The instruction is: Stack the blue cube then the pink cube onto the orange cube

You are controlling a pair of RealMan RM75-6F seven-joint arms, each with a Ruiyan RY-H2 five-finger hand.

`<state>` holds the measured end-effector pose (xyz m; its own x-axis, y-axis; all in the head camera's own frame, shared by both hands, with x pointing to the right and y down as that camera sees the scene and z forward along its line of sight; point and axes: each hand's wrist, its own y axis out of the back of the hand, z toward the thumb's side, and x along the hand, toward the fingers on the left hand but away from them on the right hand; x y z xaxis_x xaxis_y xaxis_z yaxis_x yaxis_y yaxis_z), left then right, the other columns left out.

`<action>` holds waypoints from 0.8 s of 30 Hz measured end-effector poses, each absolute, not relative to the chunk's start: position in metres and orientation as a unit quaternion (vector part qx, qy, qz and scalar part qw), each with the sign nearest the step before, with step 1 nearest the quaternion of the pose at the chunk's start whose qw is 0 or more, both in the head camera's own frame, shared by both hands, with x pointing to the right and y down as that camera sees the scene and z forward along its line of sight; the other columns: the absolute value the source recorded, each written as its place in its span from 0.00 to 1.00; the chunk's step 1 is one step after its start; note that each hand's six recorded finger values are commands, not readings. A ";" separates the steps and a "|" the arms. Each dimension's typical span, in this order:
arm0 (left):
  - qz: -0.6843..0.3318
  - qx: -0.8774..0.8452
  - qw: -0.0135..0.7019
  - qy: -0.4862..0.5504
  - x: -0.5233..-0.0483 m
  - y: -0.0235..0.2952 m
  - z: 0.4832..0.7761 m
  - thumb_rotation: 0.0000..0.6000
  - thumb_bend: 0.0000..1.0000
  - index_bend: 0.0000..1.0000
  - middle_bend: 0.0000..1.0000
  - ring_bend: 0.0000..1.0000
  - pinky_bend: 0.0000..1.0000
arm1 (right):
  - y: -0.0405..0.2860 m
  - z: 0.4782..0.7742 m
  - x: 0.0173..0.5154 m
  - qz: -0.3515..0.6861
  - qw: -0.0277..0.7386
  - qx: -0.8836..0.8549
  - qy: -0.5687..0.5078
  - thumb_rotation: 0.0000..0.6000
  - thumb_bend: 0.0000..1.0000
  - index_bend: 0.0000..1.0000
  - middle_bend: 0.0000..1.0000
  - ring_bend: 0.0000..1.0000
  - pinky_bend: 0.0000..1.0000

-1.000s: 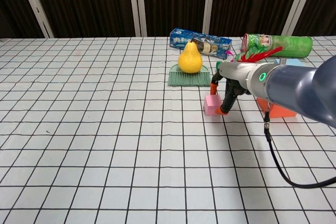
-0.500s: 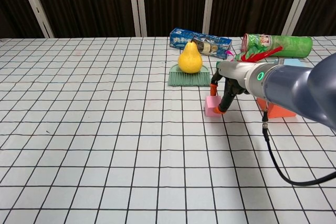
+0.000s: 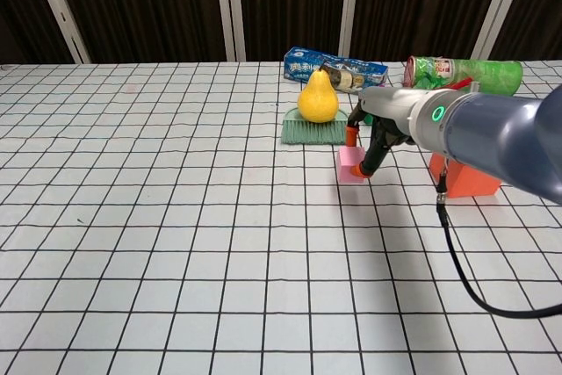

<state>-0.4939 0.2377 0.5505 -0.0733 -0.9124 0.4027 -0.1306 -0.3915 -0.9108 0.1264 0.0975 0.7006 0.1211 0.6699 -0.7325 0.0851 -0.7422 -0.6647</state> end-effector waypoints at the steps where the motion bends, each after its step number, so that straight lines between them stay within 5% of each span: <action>1: -0.586 -0.594 0.333 0.440 -0.494 0.238 0.550 1.00 0.58 0.19 0.07 0.00 0.00 | 0.097 0.697 0.126 0.606 0.243 -0.709 -0.267 1.00 0.45 0.51 1.00 1.00 0.93; 13: -0.578 -0.601 0.332 0.442 -0.494 0.239 0.547 1.00 0.58 0.19 0.07 0.00 0.00 | 0.082 0.630 0.125 0.600 0.292 -0.686 -0.290 1.00 0.45 0.51 1.00 1.00 0.93; 24: -0.575 -0.599 0.331 0.449 -0.496 0.240 0.542 1.00 0.58 0.19 0.07 0.00 0.00 | 0.054 0.588 0.175 0.639 0.312 -0.634 -0.303 1.00 0.46 0.52 1.00 1.00 0.93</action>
